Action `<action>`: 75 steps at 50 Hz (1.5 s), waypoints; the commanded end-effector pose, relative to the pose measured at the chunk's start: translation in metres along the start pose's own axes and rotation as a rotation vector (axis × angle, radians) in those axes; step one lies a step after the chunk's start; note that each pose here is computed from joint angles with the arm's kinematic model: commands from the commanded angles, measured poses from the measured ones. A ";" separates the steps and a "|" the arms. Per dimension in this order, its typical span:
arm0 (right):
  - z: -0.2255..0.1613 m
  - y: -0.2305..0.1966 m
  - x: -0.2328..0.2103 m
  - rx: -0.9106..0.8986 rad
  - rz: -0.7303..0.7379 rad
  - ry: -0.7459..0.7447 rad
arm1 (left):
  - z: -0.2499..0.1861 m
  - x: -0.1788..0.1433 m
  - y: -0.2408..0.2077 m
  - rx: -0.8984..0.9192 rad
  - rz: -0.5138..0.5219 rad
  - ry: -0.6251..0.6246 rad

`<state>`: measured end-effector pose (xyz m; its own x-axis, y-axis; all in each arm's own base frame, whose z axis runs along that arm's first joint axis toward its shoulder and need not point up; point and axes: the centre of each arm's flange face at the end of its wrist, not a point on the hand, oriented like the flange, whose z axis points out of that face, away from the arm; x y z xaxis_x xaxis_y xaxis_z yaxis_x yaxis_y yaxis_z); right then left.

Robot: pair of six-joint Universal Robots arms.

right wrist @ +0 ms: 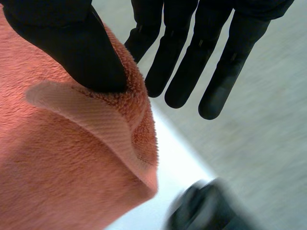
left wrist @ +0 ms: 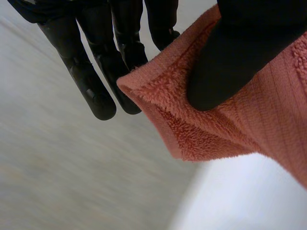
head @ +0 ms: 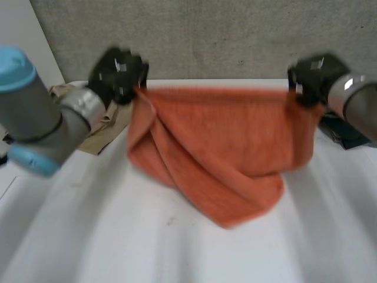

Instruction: Fold the laundry.

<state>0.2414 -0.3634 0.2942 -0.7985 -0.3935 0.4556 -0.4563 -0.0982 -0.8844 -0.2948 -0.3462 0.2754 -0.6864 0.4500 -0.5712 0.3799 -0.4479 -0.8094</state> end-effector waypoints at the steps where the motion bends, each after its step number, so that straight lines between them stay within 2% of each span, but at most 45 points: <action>1: 0.009 -0.078 0.043 0.557 0.174 0.289 | 0.038 -0.059 -0.071 0.365 0.116 -0.276; 3: 0.006 -0.083 0.046 0.606 0.179 0.321 | 0.040 -0.067 -0.088 0.485 0.121 -0.340; 5: 0.001 -0.084 0.046 0.626 0.176 0.336 | 0.037 -0.065 -0.094 0.538 0.098 -0.345; 8: -0.002 -0.081 0.043 0.610 0.176 0.323 | 0.030 -0.062 -0.085 0.502 0.071 -0.322; 12: -0.002 -0.061 0.032 0.523 0.184 0.284 | 0.019 -0.042 -0.059 0.402 0.036 -0.264; 16: -0.001 -0.028 0.013 0.388 0.190 0.229 | 0.003 -0.008 -0.016 0.257 -0.012 -0.171; 23: -0.005 0.066 -0.040 0.075 0.167 0.078 | -0.052 0.065 0.049 0.034 -0.102 0.072; 27: -0.015 0.096 -0.058 -0.021 0.158 0.028 | -0.074 0.088 0.067 -0.038 -0.090 0.151; 32: -0.023 0.109 -0.063 -0.068 0.158 0.006 | -0.090 0.097 0.077 -0.096 0.001 0.188; 35: -0.027 0.113 -0.067 -0.081 0.162 -0.010 | -0.096 0.092 0.075 -0.131 0.072 0.199; 38: -0.030 0.116 -0.069 -0.092 0.168 -0.018 | -0.102 0.086 0.067 -0.162 0.096 0.217; 46: -0.039 0.114 -0.070 -0.096 0.172 -0.025 | -0.120 0.087 0.042 -0.230 0.030 0.291; 50: -0.041 0.115 -0.071 -0.101 0.173 -0.027 | -0.125 0.097 0.031 -0.239 -0.087 0.315; 54: -0.041 0.115 -0.071 -0.103 0.174 -0.028 | -0.125 0.102 0.025 -0.284 -0.297 0.253; 58: -0.041 0.116 -0.071 -0.105 0.176 -0.027 | -0.123 0.100 0.024 -0.336 -0.431 0.137; 60: -0.041 0.116 -0.071 -0.105 0.178 -0.027 | -0.121 0.098 0.025 -0.353 -0.464 0.089; 66: -0.041 0.116 -0.071 -0.107 0.178 -0.025 | -0.119 0.097 0.054 -0.495 -0.467 -0.110; 71: -0.041 0.117 -0.071 -0.109 0.178 -0.025 | -0.119 0.095 0.070 -0.563 -0.448 -0.192; 75: -0.041 0.117 -0.071 -0.109 0.175 -0.024 | -0.120 0.095 0.074 -0.579 -0.461 -0.198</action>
<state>0.2287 -0.3093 0.1631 -0.8607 -0.4187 0.2895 -0.3496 0.0729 -0.9340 -0.2640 -0.2383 0.1552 -0.9152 0.3723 -0.1542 0.2458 0.2127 -0.9457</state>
